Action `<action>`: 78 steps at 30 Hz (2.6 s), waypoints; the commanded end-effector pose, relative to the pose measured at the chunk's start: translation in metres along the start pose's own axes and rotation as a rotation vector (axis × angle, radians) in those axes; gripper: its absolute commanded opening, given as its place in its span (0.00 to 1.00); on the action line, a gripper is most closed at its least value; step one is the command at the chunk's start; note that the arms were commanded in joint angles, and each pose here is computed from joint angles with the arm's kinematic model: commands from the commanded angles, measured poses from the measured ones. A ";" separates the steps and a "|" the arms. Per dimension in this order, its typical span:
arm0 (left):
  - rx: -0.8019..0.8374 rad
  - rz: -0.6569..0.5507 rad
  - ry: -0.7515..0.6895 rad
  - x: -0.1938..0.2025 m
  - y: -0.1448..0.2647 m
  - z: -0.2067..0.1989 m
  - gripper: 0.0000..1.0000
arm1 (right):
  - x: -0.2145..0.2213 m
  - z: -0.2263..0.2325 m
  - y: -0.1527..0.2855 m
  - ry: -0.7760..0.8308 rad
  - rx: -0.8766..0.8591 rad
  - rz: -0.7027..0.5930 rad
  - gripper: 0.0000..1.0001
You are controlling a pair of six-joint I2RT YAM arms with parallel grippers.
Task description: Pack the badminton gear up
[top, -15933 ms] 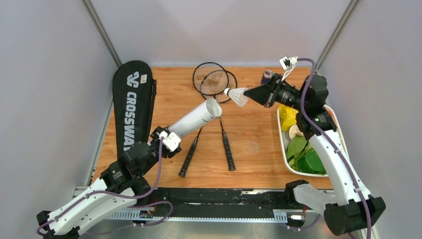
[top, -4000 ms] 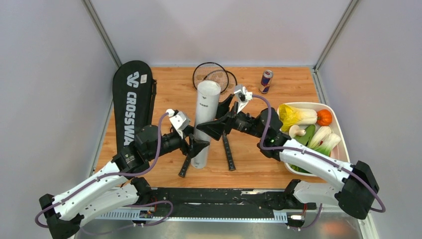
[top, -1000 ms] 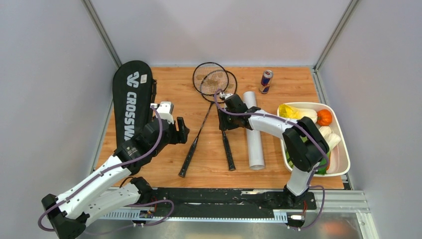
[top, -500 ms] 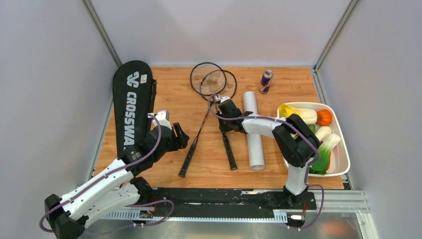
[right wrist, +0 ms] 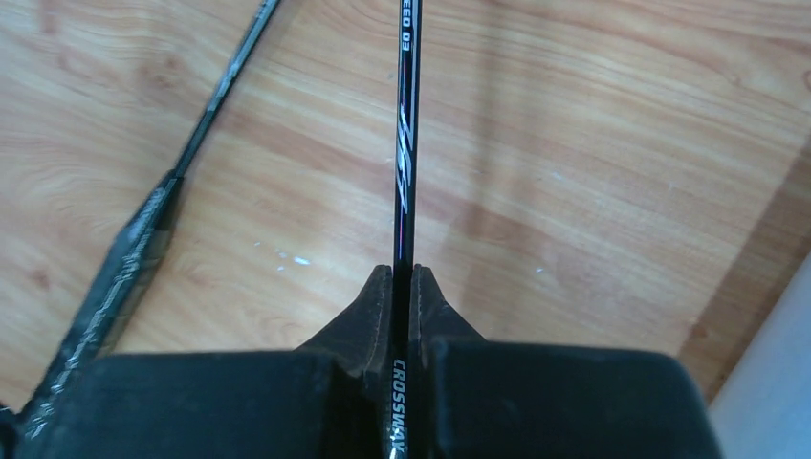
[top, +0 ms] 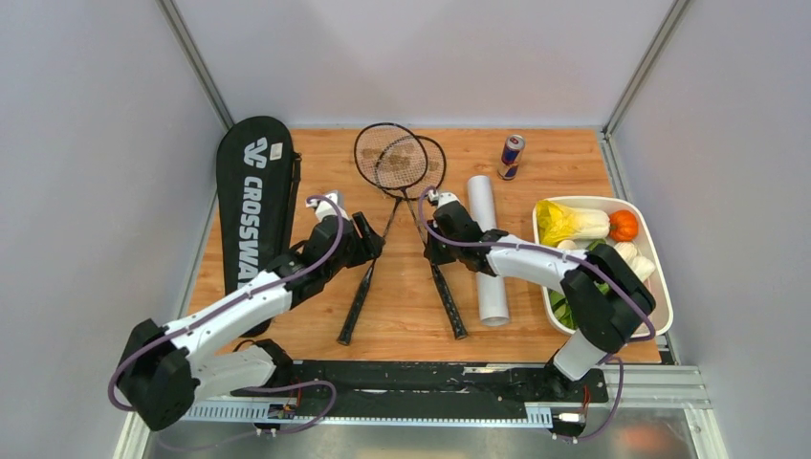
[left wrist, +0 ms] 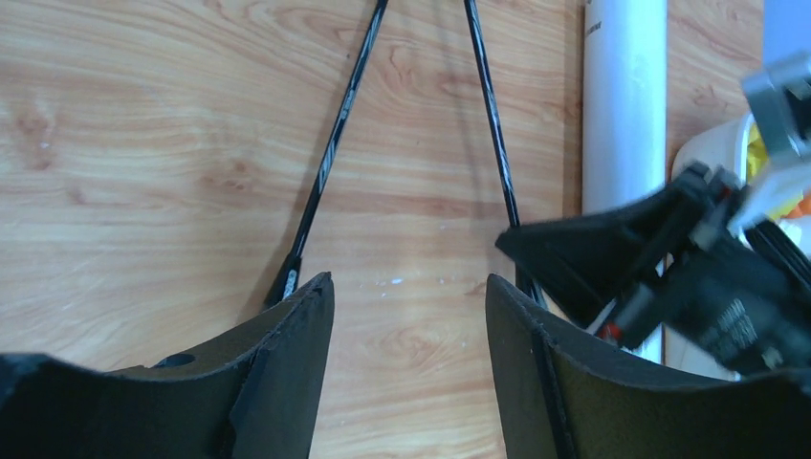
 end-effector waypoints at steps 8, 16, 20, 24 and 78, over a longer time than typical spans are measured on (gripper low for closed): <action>0.225 -0.043 0.052 -0.033 -0.053 -0.046 0.69 | -0.006 0.037 0.059 -0.124 -0.311 -0.169 0.00; 0.344 0.017 0.032 -0.021 -0.074 -0.059 0.68 | 0.004 0.046 0.083 -0.105 -0.429 -0.175 0.00; 0.378 0.022 0.040 -0.018 -0.078 -0.061 0.65 | 0.009 0.046 0.083 -0.090 -0.438 -0.163 0.00; 0.406 0.048 0.060 -0.014 -0.079 -0.062 0.43 | 0.013 0.046 0.082 -0.085 -0.449 -0.150 0.00; 0.990 -0.199 0.258 -0.049 -0.006 -0.074 0.00 | 0.053 0.046 0.139 -0.178 -1.265 -0.079 0.49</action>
Point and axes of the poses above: each gripper's point midway between its finger pads, its own y axis back along the fingers, its own z axis along the line the jaws close on, x = y × z, the point moved 8 cm from there along y, back along the fingers, and after that the axes turned 9 degrees about -y, right-handed, at the moved point
